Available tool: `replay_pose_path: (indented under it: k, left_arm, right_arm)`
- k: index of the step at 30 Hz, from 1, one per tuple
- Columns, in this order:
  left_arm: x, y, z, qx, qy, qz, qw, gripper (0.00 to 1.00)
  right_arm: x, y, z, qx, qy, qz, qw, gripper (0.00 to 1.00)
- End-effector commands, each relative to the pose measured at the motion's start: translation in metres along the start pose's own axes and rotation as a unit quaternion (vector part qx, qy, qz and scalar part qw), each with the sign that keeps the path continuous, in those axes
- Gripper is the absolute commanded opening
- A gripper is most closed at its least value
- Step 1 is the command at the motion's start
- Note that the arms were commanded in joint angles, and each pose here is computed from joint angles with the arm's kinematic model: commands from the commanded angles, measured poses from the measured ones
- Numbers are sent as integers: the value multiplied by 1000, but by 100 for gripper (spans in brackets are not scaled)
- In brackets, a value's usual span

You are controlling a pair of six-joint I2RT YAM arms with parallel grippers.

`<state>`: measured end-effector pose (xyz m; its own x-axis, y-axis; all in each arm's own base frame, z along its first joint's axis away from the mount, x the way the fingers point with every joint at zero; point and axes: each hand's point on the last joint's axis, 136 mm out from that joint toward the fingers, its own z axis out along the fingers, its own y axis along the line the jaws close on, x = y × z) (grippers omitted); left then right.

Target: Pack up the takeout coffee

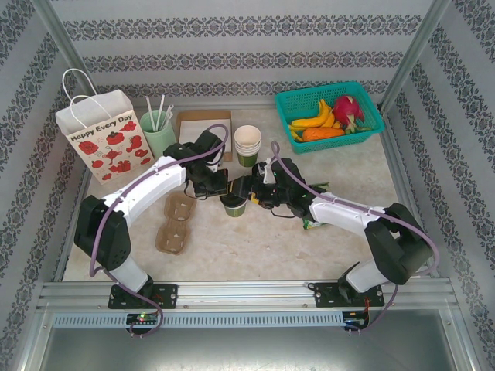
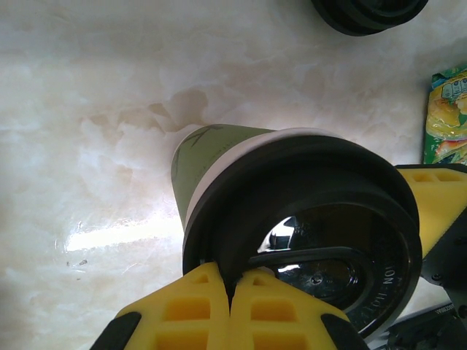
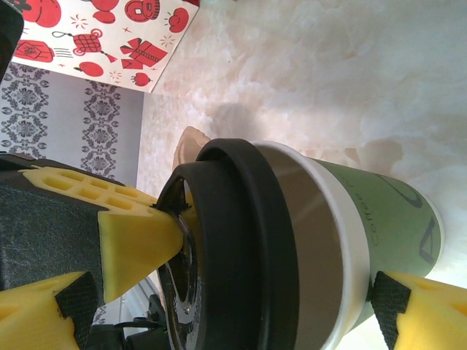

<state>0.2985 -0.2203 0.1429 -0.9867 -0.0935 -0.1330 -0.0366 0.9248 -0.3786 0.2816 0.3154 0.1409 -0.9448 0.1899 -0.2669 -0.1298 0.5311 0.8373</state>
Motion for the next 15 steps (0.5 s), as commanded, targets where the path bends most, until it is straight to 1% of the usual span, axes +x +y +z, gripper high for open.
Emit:
replay_pose_path:
  k: [1,7,15]
  left_arm:
    - [3,-2,9,0,10,0,1000,0]
    - [7,5,16,-12,19,0,1000,0]
    - [27,32,48,-43,47,-26,998,0]
  right_arm:
    - [0,19,4,-26,8,-27,999,98]
    - [1,20,6,-28,14,-28,999,98]
    - [2,27,7,-44,18,-34,998,98]
